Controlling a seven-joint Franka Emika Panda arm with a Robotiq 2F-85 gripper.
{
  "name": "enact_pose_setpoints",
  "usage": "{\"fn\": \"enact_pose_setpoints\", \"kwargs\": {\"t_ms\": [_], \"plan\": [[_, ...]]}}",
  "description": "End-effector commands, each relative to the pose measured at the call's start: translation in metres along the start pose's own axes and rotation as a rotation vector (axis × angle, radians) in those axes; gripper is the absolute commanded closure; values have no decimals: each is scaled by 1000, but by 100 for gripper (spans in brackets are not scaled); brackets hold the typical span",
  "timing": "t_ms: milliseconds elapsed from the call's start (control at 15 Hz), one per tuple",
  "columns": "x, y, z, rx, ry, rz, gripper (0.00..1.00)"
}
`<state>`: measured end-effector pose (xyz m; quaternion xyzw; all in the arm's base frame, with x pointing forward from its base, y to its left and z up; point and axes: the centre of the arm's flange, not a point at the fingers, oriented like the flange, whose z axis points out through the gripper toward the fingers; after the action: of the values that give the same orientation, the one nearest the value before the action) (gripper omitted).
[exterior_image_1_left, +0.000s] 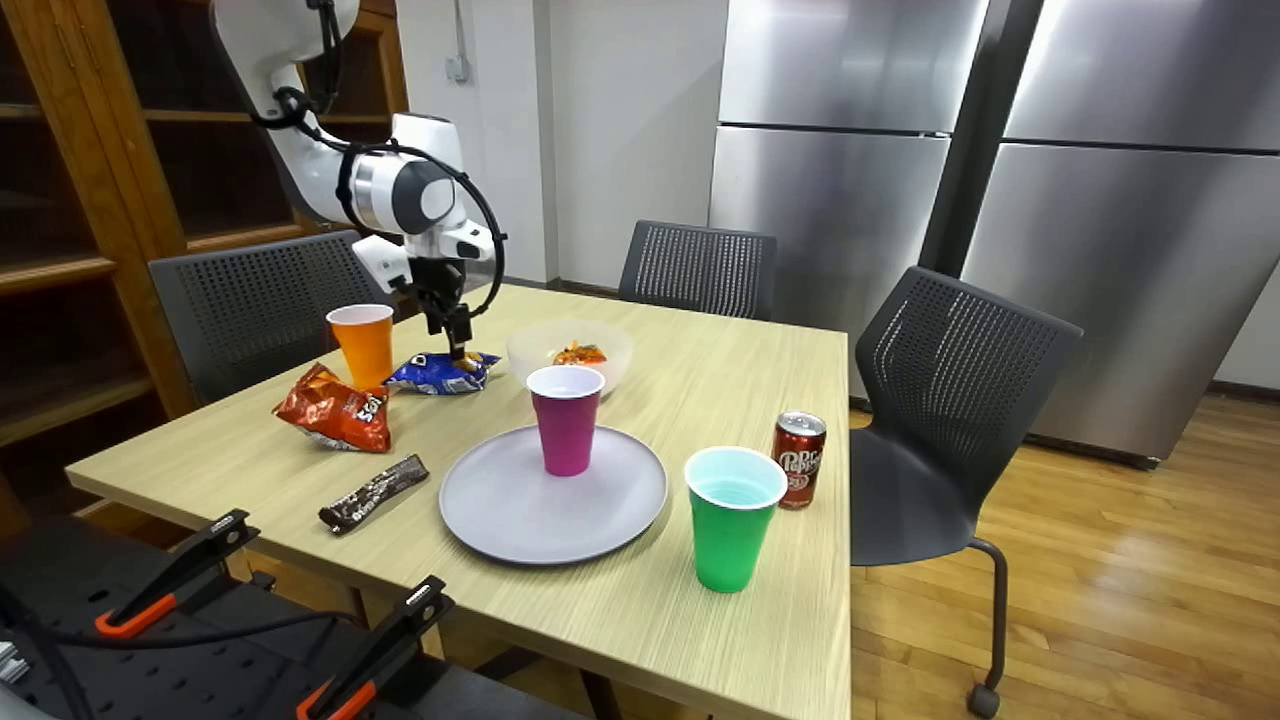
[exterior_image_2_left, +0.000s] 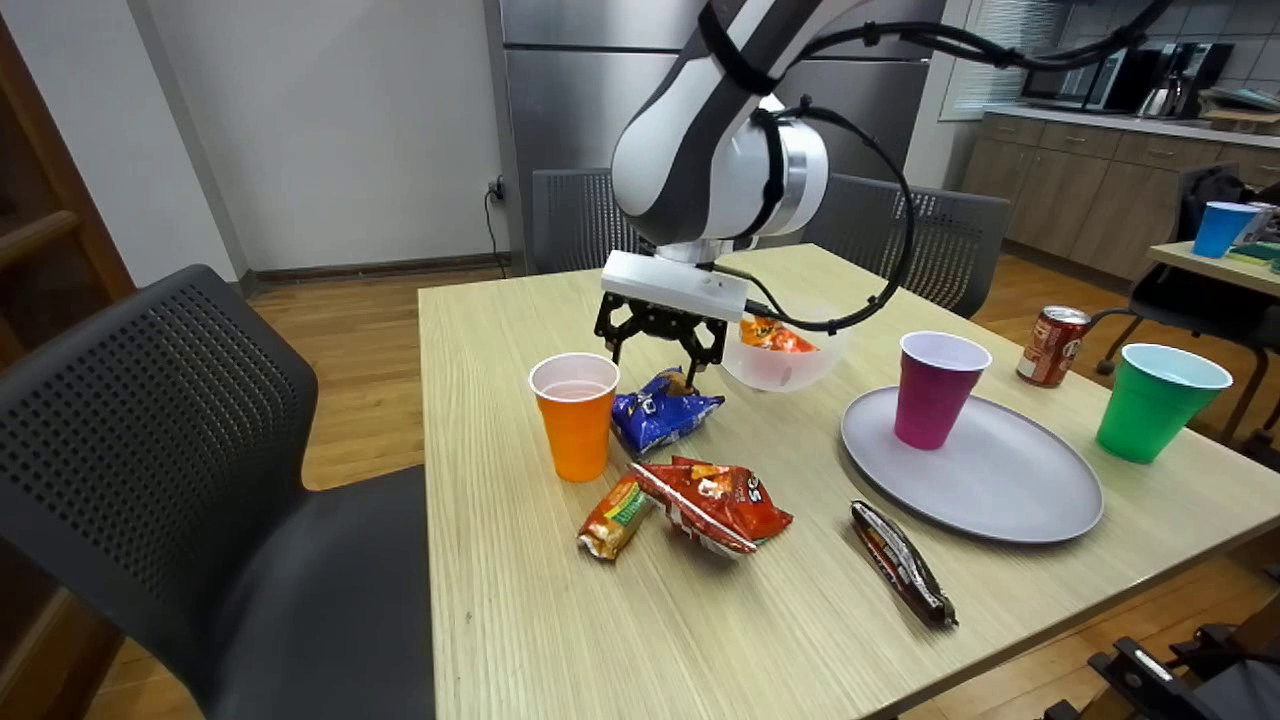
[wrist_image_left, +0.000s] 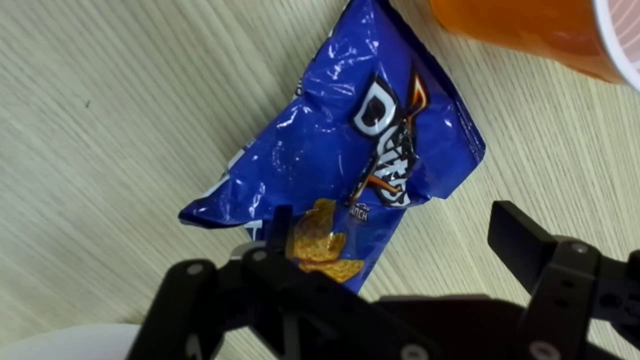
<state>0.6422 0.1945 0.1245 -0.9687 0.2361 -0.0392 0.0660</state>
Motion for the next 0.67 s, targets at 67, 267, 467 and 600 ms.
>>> {"fn": "enact_pose_setpoints", "kwargs": {"t_ms": [67,267,467,600], "plan": [[5,-17,10,2,-13,45,0],[6,-18,14,2,-12,47,28],[8,-18,14,2,-10,50,51],[9,-19,13,3,-7,53,66]]}}
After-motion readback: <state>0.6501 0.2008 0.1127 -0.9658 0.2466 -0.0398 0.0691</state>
